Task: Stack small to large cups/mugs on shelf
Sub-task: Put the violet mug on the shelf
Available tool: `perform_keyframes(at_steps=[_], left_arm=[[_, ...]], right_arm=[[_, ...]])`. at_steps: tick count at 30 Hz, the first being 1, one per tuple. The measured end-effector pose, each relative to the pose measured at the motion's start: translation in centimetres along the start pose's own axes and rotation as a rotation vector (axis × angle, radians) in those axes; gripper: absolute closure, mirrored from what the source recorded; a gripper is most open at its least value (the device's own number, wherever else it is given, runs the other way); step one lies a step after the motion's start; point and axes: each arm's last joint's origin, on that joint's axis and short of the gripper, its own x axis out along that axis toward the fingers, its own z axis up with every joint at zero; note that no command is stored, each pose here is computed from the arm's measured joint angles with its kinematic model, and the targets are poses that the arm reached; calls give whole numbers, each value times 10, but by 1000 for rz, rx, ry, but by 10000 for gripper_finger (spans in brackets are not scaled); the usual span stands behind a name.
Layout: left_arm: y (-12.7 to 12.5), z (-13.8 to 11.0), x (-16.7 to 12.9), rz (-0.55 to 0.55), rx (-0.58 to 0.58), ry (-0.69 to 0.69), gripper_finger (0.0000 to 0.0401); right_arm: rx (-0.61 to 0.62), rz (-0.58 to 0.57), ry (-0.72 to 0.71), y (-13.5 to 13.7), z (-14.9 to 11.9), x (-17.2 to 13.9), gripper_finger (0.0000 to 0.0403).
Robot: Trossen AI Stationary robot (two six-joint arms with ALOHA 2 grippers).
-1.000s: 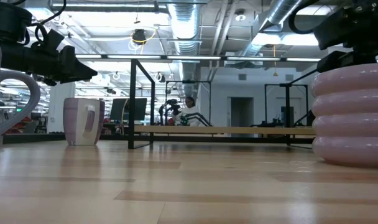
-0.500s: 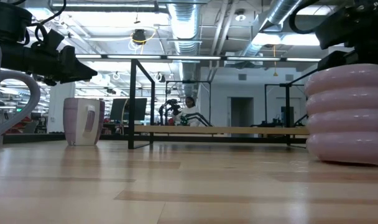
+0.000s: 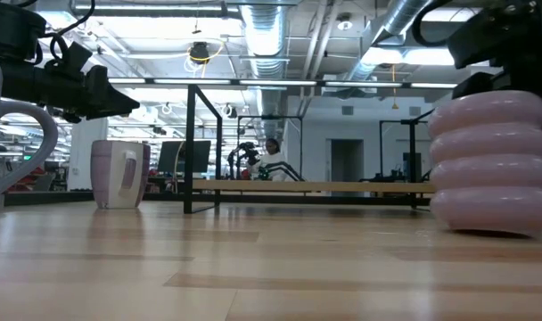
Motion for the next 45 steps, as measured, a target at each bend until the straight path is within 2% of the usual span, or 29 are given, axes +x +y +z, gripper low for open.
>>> perform_keyframes(at_steps=[9,18,24,39,45], left_arm=[[0,0,0,-1,-3,0,225],[0,0,0,-1,-13,0,225],[0,0,0,-1,-70,0,224],[0,0,0,-1,-98,0,224],[0,0,0,-1,-98,0,224]], right_arm=[[32,-3,-16,0,2,0,336],[150,-8,-55,-5,10,-10,337],[179,-1,-79,-6,16,-20,337],[258,-110,-170,-18,29,-42,337],[406,-133,-183,-31,33,-53,337]])
